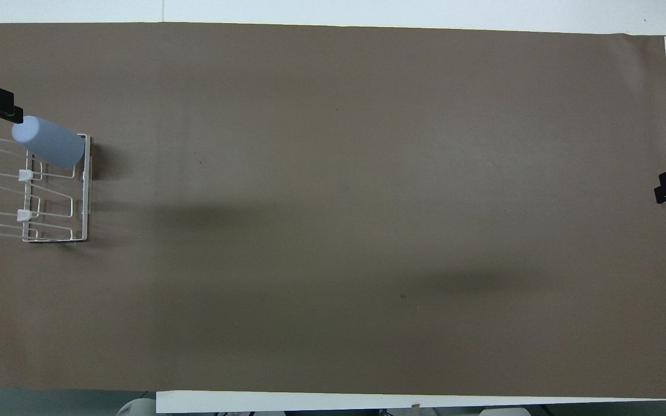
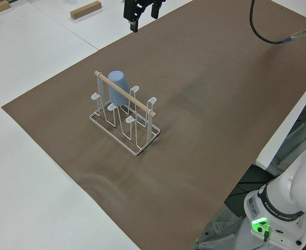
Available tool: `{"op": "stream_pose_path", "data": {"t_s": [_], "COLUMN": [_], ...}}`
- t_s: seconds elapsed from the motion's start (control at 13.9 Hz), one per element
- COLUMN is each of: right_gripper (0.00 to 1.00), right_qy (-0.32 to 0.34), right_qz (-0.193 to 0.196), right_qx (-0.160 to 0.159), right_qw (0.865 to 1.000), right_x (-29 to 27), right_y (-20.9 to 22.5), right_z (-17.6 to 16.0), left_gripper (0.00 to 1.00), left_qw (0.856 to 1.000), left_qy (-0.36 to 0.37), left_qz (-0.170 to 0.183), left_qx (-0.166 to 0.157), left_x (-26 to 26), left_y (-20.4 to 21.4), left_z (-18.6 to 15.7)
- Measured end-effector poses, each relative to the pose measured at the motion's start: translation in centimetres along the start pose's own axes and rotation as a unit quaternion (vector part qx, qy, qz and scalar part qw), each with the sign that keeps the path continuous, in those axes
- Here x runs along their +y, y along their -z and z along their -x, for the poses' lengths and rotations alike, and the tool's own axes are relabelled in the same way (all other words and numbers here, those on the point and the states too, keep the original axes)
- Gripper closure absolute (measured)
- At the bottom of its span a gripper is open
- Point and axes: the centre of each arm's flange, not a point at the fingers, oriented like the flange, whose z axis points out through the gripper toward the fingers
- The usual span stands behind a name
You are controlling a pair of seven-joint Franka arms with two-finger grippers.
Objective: Hang cup on cup holder
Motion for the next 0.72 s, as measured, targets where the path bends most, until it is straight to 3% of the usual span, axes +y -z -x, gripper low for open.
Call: {"op": "stream_pose_path", "data": {"t_s": [0.72], "right_gripper": [0.00], "right_qy": [-0.002], "right_qz": [-0.005], "right_qx": [0.005], "right_qw": [1.000], "right_x": [0.24], "right_y": [0.23], "right_z": [0.17], "left_gripper": [0.00], "left_qw": [1.000], "left_qy": [0.001], "left_qz": [0.000], "left_qx": [-0.004], "left_x": [-0.18], "left_y": [-0.03], "left_z": [0.57]}}
